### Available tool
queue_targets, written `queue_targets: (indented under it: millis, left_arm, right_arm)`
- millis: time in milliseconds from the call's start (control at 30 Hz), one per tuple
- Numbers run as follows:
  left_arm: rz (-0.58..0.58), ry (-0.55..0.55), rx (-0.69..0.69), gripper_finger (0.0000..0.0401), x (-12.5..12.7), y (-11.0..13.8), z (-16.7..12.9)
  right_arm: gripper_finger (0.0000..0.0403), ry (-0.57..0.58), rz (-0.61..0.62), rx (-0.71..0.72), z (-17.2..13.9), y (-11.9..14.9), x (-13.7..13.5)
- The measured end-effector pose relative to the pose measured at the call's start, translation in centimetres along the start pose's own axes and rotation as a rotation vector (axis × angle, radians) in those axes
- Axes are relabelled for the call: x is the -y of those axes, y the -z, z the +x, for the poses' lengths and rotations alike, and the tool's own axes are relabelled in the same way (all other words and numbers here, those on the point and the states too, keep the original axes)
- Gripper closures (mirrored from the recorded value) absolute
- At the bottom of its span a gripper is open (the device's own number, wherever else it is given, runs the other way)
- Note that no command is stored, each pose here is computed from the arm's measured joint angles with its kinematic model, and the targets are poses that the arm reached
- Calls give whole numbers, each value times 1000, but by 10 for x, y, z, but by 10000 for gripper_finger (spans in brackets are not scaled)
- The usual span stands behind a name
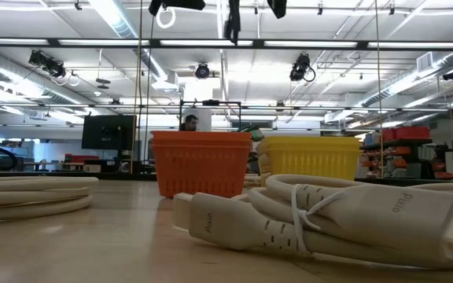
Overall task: Pick & Place USB Port
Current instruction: Put the purple charger cable into the orange basket
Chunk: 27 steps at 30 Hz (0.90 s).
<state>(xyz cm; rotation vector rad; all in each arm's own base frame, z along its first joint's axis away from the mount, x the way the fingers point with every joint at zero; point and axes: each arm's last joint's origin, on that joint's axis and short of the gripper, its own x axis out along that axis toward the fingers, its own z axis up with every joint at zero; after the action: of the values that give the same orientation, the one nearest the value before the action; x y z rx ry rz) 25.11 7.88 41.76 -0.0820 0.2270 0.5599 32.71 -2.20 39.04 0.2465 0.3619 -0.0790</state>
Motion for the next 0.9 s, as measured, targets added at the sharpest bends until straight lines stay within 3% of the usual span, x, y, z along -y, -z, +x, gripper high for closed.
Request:
queue_targets:
  millis: [500,900]
  left_arm:
    - [-5,55,-15,362,-8,1,4]
    - [10,57,-14,362,-8,1,4]
  right_arm:
    - [394,-14,267,45,39,87,-6]
    - [398,-37,358,-1,44,122,-24]
